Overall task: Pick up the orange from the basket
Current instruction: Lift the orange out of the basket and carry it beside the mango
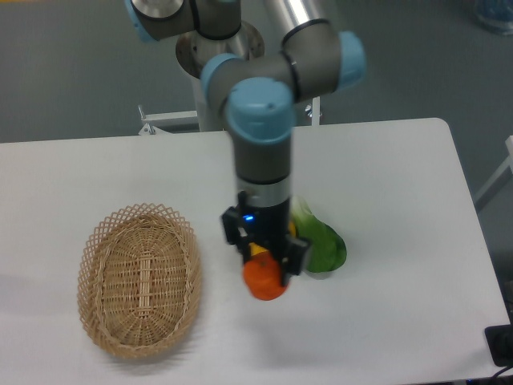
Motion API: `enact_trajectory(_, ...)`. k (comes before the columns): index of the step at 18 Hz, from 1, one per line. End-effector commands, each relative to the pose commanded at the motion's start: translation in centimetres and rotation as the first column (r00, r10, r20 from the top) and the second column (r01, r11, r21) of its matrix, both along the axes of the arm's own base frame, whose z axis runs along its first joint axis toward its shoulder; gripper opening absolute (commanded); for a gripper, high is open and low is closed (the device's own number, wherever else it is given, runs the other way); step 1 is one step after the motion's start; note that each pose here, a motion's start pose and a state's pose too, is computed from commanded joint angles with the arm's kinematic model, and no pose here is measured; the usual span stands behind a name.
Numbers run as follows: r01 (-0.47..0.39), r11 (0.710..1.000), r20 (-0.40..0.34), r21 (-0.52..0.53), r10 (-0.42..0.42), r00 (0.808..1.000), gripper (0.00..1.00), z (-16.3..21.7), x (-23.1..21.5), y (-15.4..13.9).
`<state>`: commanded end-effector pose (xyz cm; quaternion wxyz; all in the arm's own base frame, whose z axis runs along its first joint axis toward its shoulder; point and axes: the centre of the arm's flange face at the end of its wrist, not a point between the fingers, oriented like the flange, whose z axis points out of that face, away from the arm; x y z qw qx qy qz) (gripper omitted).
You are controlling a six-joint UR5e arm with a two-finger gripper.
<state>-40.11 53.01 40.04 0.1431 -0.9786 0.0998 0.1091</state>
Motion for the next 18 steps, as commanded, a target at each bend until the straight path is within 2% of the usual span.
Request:
enact_trajectory(5,-0.011,1.000,-0.002,-0.007,0.011,1.000,0.70,-0.4,-1.7,-0.6)
enact_trajectory(18,-0.009,1.000,0.001,0.013,0.009,1.000,0.70,0.4,-1.5,-0.8)
